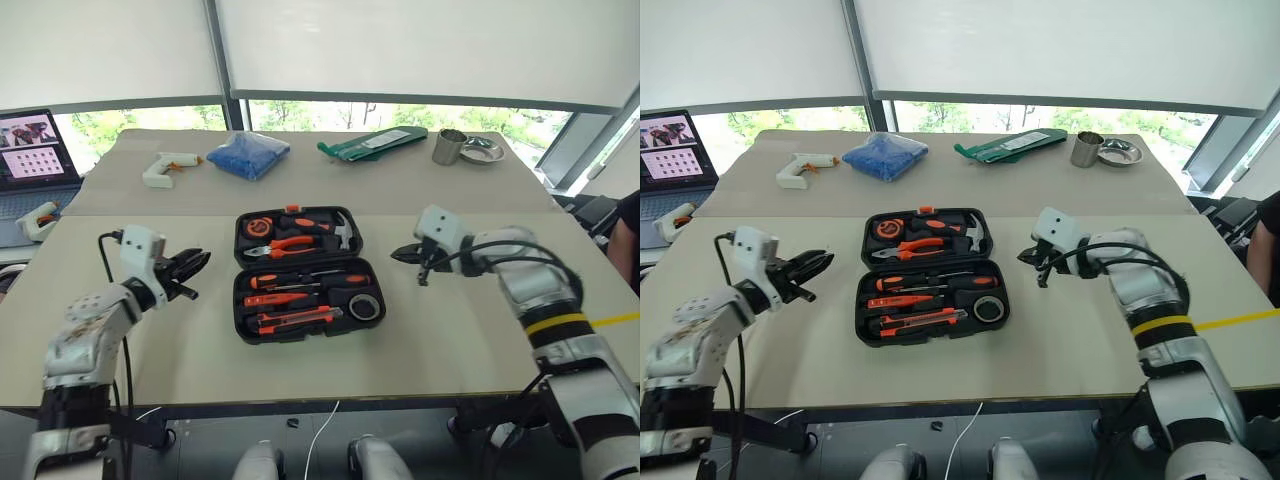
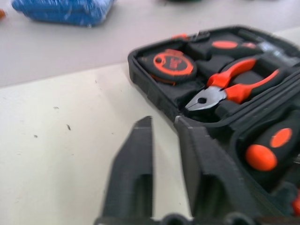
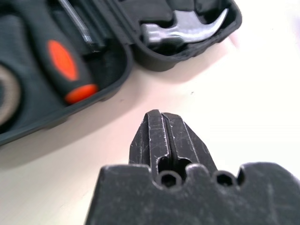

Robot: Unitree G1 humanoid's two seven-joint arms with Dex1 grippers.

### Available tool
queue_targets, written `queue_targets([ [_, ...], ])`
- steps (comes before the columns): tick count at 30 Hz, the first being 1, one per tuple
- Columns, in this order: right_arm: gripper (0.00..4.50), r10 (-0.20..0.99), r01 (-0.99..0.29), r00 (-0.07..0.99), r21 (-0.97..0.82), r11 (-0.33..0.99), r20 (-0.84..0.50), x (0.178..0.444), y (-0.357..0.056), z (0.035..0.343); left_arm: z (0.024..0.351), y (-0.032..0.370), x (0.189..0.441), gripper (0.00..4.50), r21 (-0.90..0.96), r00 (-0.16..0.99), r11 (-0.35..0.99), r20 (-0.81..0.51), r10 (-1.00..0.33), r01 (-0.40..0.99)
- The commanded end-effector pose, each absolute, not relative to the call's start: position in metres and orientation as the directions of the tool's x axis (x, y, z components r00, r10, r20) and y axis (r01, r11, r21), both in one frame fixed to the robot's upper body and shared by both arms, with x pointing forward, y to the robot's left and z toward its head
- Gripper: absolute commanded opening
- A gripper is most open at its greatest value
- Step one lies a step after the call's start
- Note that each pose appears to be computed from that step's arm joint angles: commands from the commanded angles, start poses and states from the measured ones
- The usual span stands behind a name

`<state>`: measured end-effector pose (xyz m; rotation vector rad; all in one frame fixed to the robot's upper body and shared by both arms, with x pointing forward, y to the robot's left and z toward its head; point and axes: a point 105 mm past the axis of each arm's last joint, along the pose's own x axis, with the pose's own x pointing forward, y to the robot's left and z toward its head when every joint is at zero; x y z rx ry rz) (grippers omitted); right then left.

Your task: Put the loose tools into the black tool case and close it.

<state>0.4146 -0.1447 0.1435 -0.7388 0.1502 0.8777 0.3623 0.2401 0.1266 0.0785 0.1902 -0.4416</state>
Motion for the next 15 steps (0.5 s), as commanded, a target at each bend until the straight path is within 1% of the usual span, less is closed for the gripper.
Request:
queue_targets([
  [1,0.0,0.671,-0.682,0.674,-0.609,0.405,-0.308,0.427,-0.13,0.156,0.119,0.226,0.369,0.05,0.037,0.852,0.874,-0.246,-0.461,0.484],
  [4,0.0,0.718,-0.731,0.62,-0.567,0.38,-0.318,0.427,-0.111,0.148,0.114,0.214,0.373,0.05,0.008,0.822,0.851,-0.263,-0.504,0.525],
  [6,0.0,0.732,-0.794,0.56,-0.502,0.342,-0.388,0.422,-0.102,0.131,0.113,0.206,0.374,0.05,-0.004,0.801,0.833,-0.269,-0.534,0.554],
  [8,0.0,0.755,-0.864,0.474,-0.403,0.3,-0.453,0.413,-0.095,0.116,0.112,0.2,0.374,0.05,-0.001,0.785,0.815,-0.269,-0.558,0.579],
  [11,0.0,0.796,-0.914,0.39,-0.3,0.273,-0.463,0.402,-0.086,0.111,0.115,0.194,0.375,0.05,-0.012,0.769,0.796,-0.253,-0.588,0.605],
  [15,0.0,0.818,-0.944,0.313,-0.251,0.214,-0.482,0.383,-0.087,0.107,0.117,0.192,0.373,0.05,-0.008,0.737,0.762,-0.251,-0.628,0.647],
])
